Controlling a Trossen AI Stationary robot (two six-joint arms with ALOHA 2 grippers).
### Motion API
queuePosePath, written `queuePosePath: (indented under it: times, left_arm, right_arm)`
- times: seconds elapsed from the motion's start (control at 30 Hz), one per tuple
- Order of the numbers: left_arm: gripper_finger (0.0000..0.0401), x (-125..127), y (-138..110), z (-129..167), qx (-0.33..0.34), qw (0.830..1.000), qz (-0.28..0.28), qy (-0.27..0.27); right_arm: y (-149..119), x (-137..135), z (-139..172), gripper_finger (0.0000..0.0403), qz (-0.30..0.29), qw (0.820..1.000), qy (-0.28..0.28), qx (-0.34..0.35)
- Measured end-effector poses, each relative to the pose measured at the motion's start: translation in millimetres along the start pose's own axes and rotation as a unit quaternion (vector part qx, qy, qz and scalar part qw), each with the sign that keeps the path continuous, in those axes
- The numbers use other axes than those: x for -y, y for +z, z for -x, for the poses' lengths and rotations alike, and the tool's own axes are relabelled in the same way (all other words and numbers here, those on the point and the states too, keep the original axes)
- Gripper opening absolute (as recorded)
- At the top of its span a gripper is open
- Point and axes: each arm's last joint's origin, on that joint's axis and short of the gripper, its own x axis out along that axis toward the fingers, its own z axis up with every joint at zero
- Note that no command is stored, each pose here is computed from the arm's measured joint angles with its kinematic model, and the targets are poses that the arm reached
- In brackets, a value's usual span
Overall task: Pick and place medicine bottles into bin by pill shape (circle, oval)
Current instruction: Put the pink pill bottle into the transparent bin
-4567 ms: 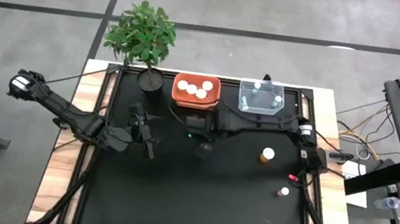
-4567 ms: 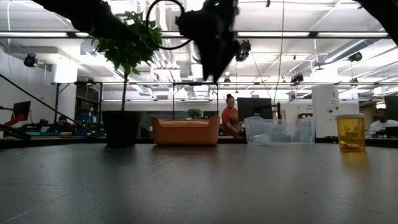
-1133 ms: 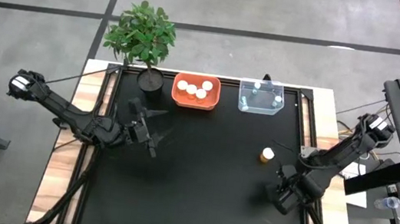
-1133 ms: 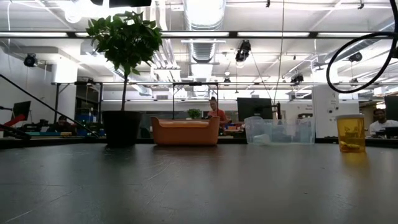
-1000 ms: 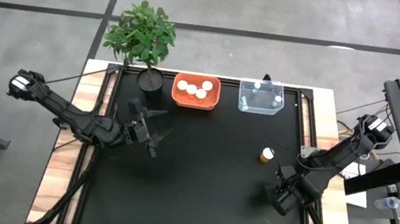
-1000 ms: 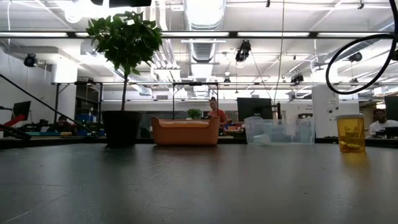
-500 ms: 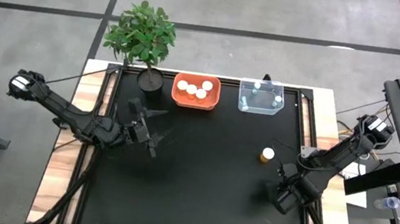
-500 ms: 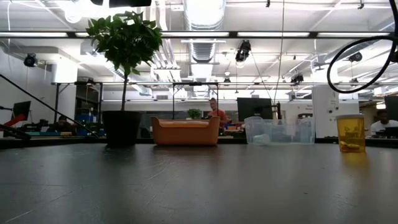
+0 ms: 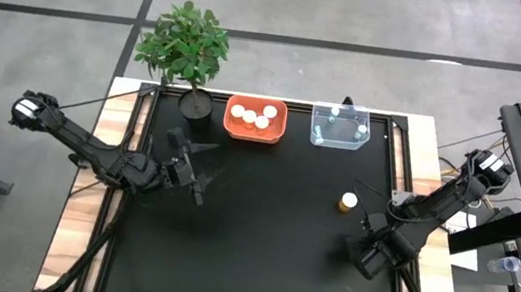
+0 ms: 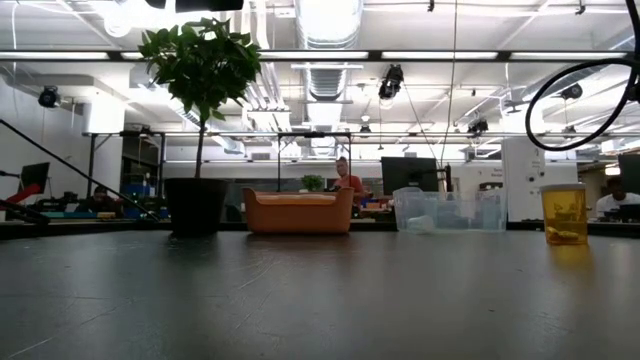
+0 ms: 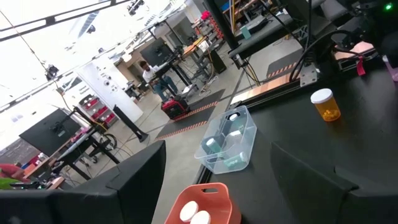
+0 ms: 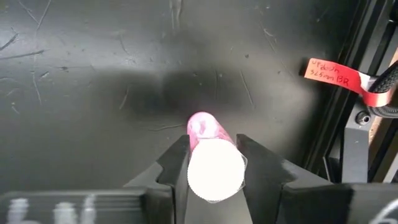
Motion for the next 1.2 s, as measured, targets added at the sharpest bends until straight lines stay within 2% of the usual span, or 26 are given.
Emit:
queuePosePath:
  times: [0.37,0.6,0.9,1.0,1.2]
  left_arm:
    - [0.027,0,0,0,0.0,1.0,-0.001,0.0]
    - [0.027,-1,1,0,0.004,1.0,0.002,0.002]
    - [0.027,-1,2,0,0.006,1.0,-0.002,0.004]
    - [0.027,0,1,-1,0.005,1.0,-0.003,0.003]
    - [0.027,0,1,-1,0.005,1.0,-0.003,0.003]
  right_arm:
    - [-1,-1,3,0.0109,0.002,1.0,0.004,-0.002]
    - [-8,-12,24,0.0109,0.006,0.999,0.05,-0.01]
    - [-9,-35,67,0.0109,0.025,0.983,0.172,0.066]
    - [-4,-46,81,0.0109,0.049,0.977,0.189,0.09]
    - [18,-70,109,0.0109,0.103,0.969,0.183,0.133]
